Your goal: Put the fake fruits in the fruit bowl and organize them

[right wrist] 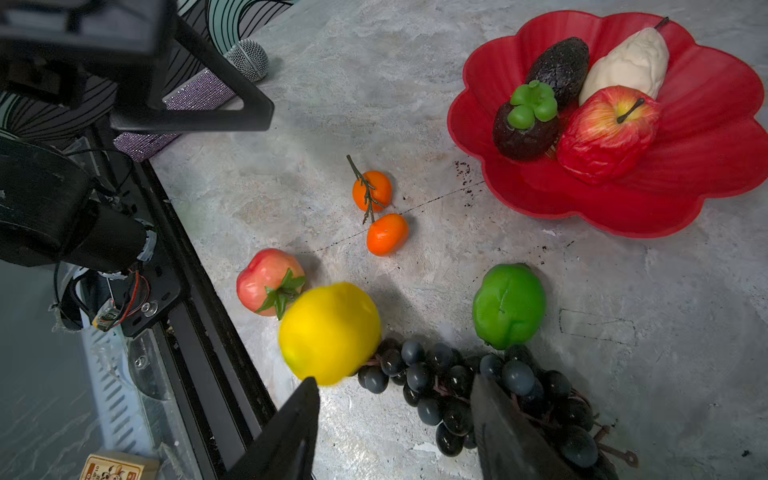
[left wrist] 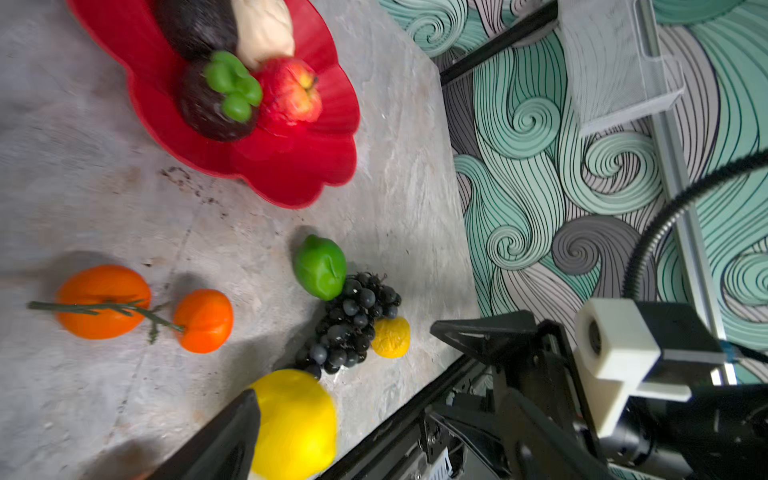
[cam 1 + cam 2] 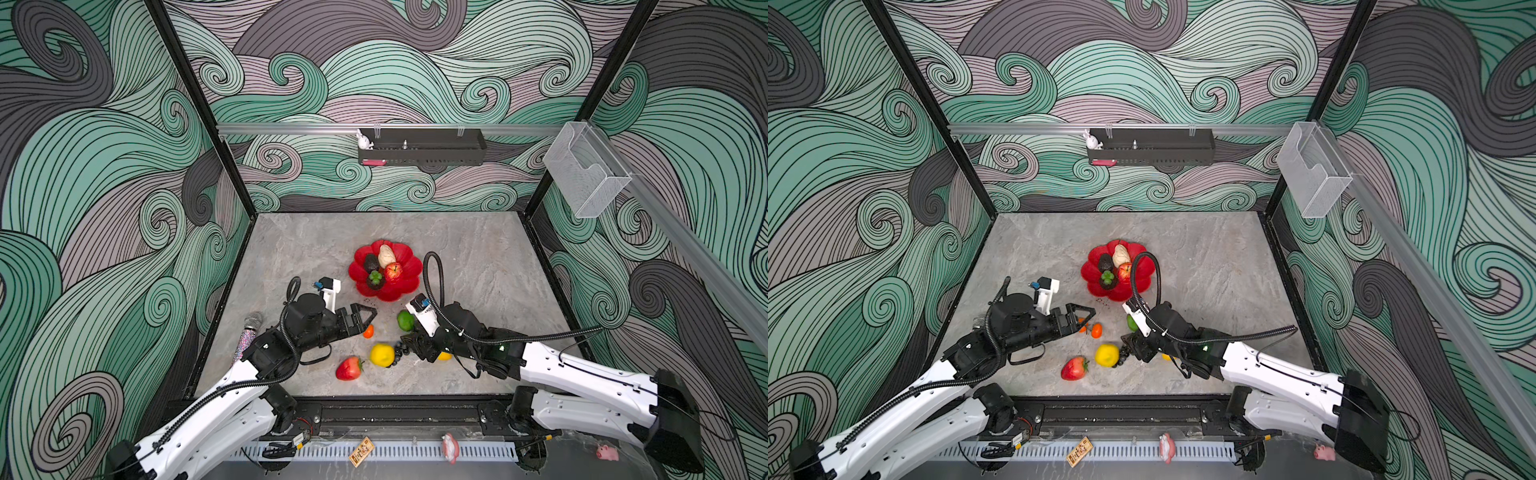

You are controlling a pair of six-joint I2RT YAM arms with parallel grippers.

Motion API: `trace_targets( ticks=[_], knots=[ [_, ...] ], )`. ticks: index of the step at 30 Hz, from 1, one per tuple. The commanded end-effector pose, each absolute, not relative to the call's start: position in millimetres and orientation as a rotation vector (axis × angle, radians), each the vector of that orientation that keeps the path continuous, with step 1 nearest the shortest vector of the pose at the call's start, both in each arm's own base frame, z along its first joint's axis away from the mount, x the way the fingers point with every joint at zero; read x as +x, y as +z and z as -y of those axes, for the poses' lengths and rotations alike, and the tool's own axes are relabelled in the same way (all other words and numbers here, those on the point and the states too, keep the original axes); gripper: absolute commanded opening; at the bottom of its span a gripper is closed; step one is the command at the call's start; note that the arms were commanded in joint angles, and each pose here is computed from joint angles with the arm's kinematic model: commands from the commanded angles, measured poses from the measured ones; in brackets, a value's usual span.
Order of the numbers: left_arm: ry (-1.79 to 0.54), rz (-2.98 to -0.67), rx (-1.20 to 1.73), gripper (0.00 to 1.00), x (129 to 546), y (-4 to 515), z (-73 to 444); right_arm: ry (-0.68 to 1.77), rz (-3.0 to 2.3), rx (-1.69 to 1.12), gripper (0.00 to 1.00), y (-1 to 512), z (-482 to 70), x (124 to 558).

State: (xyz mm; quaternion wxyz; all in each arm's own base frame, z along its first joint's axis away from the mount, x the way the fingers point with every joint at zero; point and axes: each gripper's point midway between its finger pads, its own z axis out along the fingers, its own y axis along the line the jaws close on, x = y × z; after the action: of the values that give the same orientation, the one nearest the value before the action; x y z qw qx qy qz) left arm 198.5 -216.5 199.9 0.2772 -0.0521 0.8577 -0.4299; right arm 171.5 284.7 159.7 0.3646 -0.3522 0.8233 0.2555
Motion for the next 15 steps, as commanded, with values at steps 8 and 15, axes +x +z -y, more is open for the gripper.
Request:
trace_targets(
  ticks=[8, 15],
  knots=[
    [-0.724, -2.436, -0.388, 0.88, 198.0, 146.7, 161.8, 0.773, -2.26, -0.827, 0.57, 127.1, -289.8, 158.7],
    [-0.55, -2.34, -0.369, 0.87, 194.6, 160.3, 121.0, 0.759, -2.356, -0.851, 0.66, 100.2, -301.4, 124.2]
  ],
)
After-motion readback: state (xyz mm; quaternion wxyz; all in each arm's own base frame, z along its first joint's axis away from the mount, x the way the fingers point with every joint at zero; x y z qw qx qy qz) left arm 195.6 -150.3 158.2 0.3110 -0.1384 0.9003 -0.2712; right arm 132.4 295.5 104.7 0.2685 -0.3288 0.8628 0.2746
